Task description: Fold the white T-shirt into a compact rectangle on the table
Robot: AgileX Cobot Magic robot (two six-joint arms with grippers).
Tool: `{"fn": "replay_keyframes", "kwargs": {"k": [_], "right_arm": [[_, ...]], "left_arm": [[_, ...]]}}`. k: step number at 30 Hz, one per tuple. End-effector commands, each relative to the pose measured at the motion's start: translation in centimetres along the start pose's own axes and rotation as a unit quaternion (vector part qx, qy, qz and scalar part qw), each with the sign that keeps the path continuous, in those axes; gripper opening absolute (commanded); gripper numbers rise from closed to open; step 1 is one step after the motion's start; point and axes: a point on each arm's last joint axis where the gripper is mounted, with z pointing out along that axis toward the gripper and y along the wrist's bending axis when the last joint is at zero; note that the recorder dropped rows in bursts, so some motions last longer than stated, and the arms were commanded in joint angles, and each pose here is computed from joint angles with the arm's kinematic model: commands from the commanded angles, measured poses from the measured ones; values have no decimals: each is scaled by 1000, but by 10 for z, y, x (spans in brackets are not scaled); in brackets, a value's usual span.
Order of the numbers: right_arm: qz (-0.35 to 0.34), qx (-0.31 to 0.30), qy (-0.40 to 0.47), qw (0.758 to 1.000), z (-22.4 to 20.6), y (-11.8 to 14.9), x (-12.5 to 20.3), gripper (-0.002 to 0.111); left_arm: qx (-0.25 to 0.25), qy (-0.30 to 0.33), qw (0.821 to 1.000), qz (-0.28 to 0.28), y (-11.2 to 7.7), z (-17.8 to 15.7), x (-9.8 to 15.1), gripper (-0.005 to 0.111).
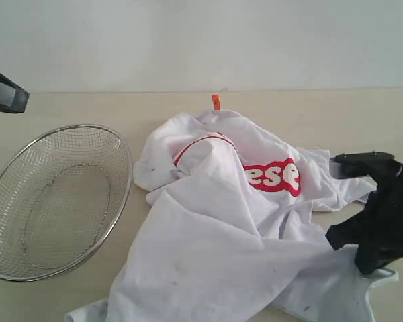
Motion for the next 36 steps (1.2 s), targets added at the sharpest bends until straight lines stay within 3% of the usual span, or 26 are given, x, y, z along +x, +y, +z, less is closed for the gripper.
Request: {"fn": "replay_keyframes", "kwargs": {"k": [1,2,4,5,8,10,11,12,16,23,28,36], "right_arm": [[-14,-15,-35,999,-17,3,1,18],[-15,-18,-28,999,-17,4,3,35],[-14,-14,-16,1000,-17,3,5,55],[-12,-14,-10,1000,-17,3,6,56],[17,-4,-48,999,-19,1,-1,44],[22,1,-82,996,-23,1,-9,30],[23,5,-106,994,-26,0,-15,21],[22,13,-154,988,-37,-1,-30,1],[13,18,-212,977,-61,-2,-78,0],[15,24,-165,986,-36,-22,-145,0],[32,30,-153,987,-15,-47,-159,0],[29,49,-184,981,1,-60,-171,0]], "left_arm": [[4,1,1000,1,-3,0,1,5],[4,1,1000,1,-3,0,1,5],[5,2,1000,1,-3,0,2,5],[7,4,1000,1,-3,0,2,5],[8,6,1000,1,-3,0,2,5],[9,7,1000,1,-3,0,3,5],[8,6,1000,1,-3,0,2,5],[8,6,1000,1,-3,0,2,5],[-2,-12,1000,0,-1,0,-1,5],[-15,-35,999,2,1,0,-5,5],[-20,-42,999,7,2,0,-6,5],[-36,-66,997,10,5,-1,-11,5]]}}
